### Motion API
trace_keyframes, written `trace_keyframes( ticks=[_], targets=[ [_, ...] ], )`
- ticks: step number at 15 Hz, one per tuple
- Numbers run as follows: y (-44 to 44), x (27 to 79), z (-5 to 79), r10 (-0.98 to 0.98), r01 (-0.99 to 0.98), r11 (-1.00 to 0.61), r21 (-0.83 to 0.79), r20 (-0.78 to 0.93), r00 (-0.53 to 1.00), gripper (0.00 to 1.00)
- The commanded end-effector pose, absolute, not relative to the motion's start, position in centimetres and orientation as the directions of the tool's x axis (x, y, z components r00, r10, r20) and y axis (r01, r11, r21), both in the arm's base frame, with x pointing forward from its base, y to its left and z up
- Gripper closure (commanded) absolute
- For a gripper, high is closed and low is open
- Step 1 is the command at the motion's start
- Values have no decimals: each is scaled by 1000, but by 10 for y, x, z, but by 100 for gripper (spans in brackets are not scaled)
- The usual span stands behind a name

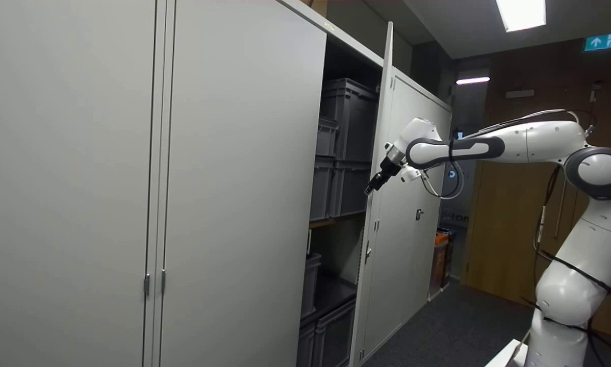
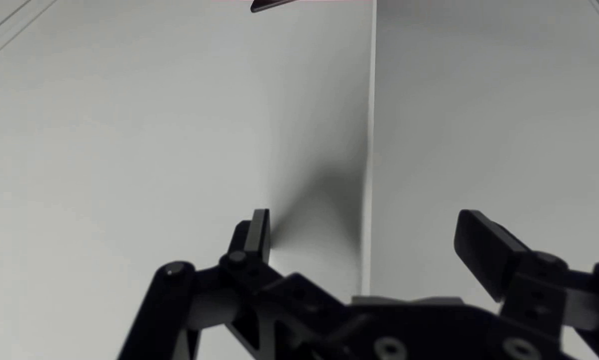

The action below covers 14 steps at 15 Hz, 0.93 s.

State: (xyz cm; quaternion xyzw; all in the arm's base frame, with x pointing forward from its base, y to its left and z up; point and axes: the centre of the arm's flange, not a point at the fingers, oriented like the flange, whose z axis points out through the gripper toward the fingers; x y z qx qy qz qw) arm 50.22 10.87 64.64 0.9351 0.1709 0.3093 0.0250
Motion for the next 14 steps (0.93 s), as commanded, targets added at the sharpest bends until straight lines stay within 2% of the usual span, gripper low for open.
trace_keyframes(
  ticks=[1,14],
  targets=[
    [98,483,638,319,274,-948,165,522,791,0],
    [59,419,592,290,237,-955,181,388,875,0]
  ],
)
